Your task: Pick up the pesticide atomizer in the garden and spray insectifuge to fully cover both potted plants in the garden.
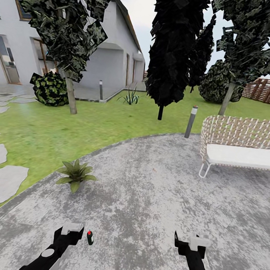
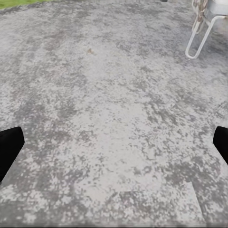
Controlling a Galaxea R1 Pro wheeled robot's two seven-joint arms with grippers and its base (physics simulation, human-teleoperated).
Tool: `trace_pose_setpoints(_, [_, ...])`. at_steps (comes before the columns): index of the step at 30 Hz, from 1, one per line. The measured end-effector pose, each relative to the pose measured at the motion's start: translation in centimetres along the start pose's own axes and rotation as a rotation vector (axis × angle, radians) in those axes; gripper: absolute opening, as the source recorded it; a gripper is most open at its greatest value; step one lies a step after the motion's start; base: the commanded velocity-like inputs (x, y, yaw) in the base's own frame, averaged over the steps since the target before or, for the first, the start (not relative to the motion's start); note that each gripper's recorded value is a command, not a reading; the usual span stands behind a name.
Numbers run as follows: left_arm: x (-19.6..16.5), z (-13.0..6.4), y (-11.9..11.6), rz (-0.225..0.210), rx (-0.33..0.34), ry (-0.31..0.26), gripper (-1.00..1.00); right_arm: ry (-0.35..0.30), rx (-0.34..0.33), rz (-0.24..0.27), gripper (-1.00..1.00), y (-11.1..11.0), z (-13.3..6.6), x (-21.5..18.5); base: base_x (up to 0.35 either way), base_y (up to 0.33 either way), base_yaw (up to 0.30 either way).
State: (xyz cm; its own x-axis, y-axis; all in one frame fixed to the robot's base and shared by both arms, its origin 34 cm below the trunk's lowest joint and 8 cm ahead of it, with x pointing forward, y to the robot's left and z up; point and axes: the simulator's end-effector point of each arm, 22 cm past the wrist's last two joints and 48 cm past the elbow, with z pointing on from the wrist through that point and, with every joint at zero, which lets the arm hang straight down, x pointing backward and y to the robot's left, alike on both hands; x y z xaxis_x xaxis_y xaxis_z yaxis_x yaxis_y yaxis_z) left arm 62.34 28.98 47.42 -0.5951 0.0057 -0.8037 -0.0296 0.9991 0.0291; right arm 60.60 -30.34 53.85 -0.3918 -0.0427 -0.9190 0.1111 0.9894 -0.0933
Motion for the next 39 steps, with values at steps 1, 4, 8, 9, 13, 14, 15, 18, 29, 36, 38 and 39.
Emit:
trace_pose_setpoints(1, [0.3,0.1,0.0,0.0,0.0,0.002,1.0,0.002,0.0,0.0,1.0,0.0,0.1,0.3,0.0,0.0,0.0])
trace_pose_setpoints(4, [1.1,0.5,0.0,0.0,0.0,0.006,1.0,0.006,-0.001,-0.001,1.0,0.1,0.2,1.1,0.0,0.0,0.0])
trace_pose_setpoints(8, [2.1,0.9,-0.1,0.001,0.0,0.012,1.0,0.012,-0.001,-0.002,1.0,0.2,0.4,2.2,0.0,0.0,0.0])
trace_pose_setpoints(9, [2.4,1.0,-0.1,0.001,0.0,0.014,1.0,0.013,-0.001,-0.002,1.0,0.2,0.5,2.5,0.0,0.0,0.0])
trace_pose_setpoints(13, [3.5,1.5,-0.1,0.001,0.0,0.02,1.0,0.018,-0.001,-0.003,1.0,0.3,0.7,3.6,0.0,0.0,0.0])
trace_pose_setpoints(14, [3.8,1.6,-0.1,0.001,0.0,0.022,1.0,0.021,-0.001,-0.003,1.0,0.3,0.7,3.9,0.0,0.0,0.0])
trace_pose_setpoints(15, [4.1,1.7,-0.1,0.001,0.0,0.023,1.0,0.022,-0.001,-0.003,1.0,0.3,0.8,4.2,0.0,0.0,0.0])
trace_pose_setpoints(18, [4.9,2.0,-0.1,0.001,0.0,0.028,1.0,0.027,-0.002,-0.004,1.0,0.4,0.9,5.1,0.0,0.0,0.0])
trace_pose_setpoints(29, [8.0,3.2,-0.2,0.002,0.0,0.045,1.0,0.042,-0.002,-0.006,1.0,0.6,1.5,8.2,0.0,0.0,0.0])
trace_pose_setpoints(36, [9.9,3.9,-0.2,0.003,0.0,0.056,1.0,0.053,-0.003,-0.008,1.0,0.7,1.8,10.2,0.0,0.0,0.0])
trace_pose_setpoints(38, [10.5,4.1,-0.2,0.003,0.001,0.059,1.0,0.056,-0.003,-0.008,1.0,0.7,1.8,10.9,0.0,0.0,0.0])
trace_pose_setpoints(39, [10.8,4.2,-0.2,0.003,0.0,0.061,1.0,0.058,-0.003,-0.008,1.0,0.8,1.9,11.1,0.0,0.0,0.0])
